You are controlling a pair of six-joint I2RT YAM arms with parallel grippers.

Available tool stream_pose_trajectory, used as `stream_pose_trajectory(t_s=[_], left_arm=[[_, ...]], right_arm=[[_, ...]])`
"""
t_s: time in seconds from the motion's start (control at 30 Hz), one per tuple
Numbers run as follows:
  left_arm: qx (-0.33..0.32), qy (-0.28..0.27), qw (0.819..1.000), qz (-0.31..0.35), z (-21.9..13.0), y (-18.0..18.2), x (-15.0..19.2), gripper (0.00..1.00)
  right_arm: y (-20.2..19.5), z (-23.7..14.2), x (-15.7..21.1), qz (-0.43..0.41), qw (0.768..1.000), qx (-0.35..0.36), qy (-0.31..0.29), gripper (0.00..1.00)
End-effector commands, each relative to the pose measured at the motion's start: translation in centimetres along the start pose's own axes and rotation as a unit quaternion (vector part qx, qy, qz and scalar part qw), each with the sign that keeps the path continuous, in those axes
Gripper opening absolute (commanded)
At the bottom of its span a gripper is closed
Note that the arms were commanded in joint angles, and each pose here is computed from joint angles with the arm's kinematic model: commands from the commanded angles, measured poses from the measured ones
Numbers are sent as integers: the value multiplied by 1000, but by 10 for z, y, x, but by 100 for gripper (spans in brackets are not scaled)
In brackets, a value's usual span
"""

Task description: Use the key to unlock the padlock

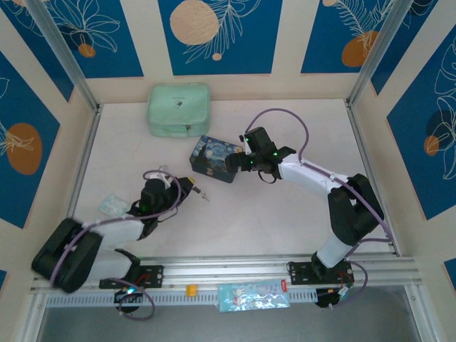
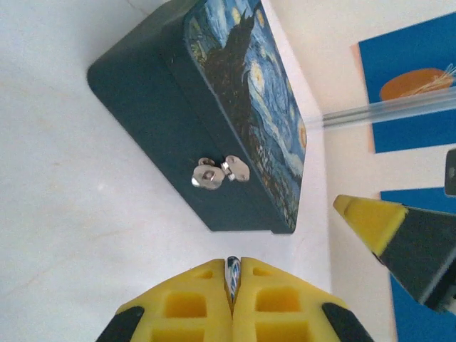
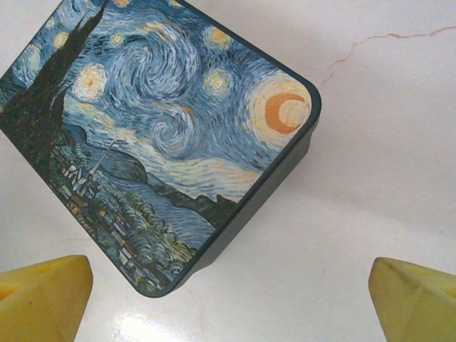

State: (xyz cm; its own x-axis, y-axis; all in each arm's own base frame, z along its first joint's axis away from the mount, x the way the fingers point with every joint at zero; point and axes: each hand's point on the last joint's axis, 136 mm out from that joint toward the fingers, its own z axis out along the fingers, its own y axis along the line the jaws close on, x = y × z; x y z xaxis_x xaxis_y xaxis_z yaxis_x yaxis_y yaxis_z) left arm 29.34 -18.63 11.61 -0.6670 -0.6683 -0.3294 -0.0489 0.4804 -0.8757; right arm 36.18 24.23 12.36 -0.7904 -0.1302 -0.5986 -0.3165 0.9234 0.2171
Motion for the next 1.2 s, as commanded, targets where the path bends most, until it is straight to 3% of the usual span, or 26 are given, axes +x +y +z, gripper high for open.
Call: stream_pose_trajectory(t_s=[0.0, 0.13, 0.33, 0.6, 0.8, 1.17], left_arm=[[-138, 45, 988, 51, -31, 49, 17, 0], [-179, 89, 978, 60, -56, 66, 35, 0], [-205, 120, 970, 48, -66, 88, 52, 0], [-203, 113, 967, 104, -38, 78, 36, 0], [-190, 110, 970, 106, -12, 74, 31, 0], [-206, 88, 967, 122, -12, 71, 18, 54]], right_arm=[[-5, -10, -3, 14, 1000, 10, -16, 99], [-10, -12, 0, 24, 999, 16, -19, 99], [-11, -14, 1, 31, 999, 18, -18, 99], [-7, -18, 0, 33, 999, 20, -25, 99], [-11, -20, 3, 31, 999, 32, -26, 99], [-46, -27, 7, 46, 996, 61, -39, 99]])
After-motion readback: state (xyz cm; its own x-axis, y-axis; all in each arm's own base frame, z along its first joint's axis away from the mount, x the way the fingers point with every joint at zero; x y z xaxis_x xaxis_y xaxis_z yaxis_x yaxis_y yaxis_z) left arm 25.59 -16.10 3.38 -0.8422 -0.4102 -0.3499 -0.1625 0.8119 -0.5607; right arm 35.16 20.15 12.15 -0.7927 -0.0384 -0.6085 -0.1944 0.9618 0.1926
